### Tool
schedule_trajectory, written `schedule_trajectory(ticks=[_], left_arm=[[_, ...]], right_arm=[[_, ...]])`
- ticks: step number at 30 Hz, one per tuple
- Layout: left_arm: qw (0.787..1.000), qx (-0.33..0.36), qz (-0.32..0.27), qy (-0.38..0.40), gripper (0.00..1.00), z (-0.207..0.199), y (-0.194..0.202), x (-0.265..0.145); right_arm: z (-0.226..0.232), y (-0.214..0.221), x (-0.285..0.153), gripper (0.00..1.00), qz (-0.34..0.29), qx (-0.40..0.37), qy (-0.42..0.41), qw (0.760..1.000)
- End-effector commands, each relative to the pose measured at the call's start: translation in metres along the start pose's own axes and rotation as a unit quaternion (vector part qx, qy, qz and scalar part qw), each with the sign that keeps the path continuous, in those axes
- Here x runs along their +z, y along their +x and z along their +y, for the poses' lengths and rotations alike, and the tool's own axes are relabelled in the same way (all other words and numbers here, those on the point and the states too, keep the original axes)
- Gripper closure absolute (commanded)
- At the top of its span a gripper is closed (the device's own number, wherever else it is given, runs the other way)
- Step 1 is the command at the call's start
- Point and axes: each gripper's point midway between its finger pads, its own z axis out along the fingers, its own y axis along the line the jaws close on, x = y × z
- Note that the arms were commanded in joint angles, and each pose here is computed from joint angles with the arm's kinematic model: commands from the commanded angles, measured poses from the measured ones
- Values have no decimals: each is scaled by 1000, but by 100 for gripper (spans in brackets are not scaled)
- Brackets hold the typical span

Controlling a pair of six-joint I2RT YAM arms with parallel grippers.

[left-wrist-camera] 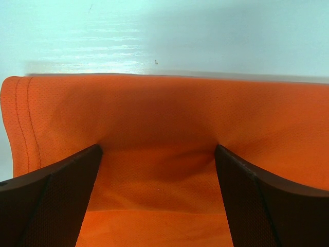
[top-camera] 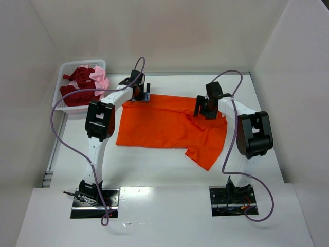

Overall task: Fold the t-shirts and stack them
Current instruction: Fold the flattened tshirt in 1/3 of the way

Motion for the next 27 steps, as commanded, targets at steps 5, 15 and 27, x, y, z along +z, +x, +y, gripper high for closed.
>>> schedule_trajectory(ticks=[5,15,27], left_arm=[[998,-10,55,-5,1,12,34,0],[998,-9,61,-3,1,17,39,0],[998,-9,57,2,1,14,37,1]], right_arm=[[-8,19,-17,31,7,62,23,998],[-24,42,-27,36,5,104,55,993],[-26,38,-2,48,0,135,65,989]])
